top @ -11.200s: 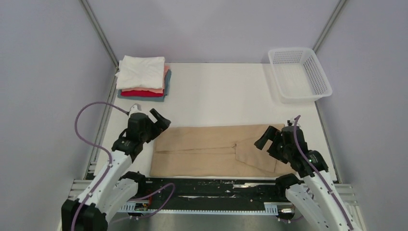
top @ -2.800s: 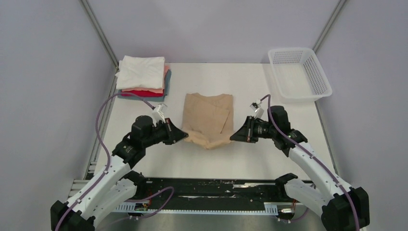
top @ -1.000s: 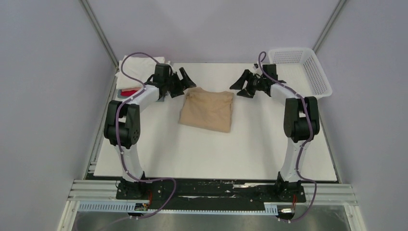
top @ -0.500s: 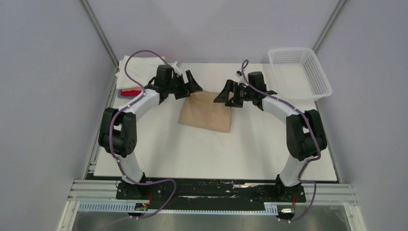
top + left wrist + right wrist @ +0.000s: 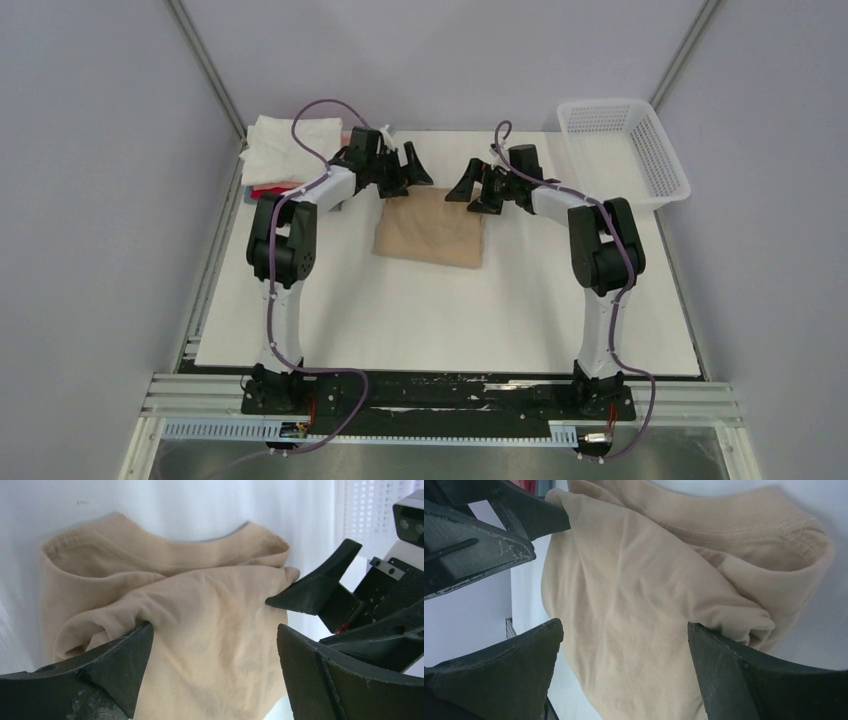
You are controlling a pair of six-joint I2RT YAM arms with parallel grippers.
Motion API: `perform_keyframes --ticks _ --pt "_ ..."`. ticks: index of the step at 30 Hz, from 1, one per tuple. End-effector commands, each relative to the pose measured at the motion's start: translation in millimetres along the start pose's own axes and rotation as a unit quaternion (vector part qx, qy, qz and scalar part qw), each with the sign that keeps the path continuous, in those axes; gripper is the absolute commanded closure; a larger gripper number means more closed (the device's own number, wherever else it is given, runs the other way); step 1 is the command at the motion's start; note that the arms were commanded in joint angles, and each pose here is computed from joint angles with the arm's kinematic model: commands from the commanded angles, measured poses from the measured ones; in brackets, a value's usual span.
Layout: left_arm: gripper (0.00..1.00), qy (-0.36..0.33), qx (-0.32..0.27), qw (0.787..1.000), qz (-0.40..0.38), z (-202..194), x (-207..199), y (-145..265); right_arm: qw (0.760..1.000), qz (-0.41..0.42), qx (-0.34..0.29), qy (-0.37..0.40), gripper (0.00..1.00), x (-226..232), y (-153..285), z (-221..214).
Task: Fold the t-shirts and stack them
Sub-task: Smooth out wrinkles on the folded tshirt
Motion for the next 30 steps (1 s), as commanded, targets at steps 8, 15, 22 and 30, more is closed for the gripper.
perform_keyframes --ticks 8,15,22,30 --pt "0.0 0.025 0.005 0.997 0.074 19.3 41.4 -33.3 0.999 -0.01 -0.031 -0.017 0.0 -43.6 -19.2 23.5" --pt "0.0 0.092 0.006 0.986 0.137 10.8 76.2 -25.9 0.997 -0.04 -0.038 -0.048 0.0 -65.1 -15.4 20.3" --pt "0.0 0.05 -0.05 0.989 0.131 54.5 45.3 5.4 0.997 -0.017 -0.071 0.001 0.0 -30.0 12.0 50.9" --pt "0.0 -0.007 -0.119 0.983 0.136 63.5 -13.1 81.9 0.994 0.028 -0.086 0.059 0.0 41.7 60.0 28.4"
Point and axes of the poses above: each gripper's point midway between its finger pads, its own y axis back along the fingers, its own x axis along the line the jaws close on, z = x × y, the point moved 7 cm from there along y, back along the fingers, and after that the axes turned 1 degree about y, right-handed, at the moved point
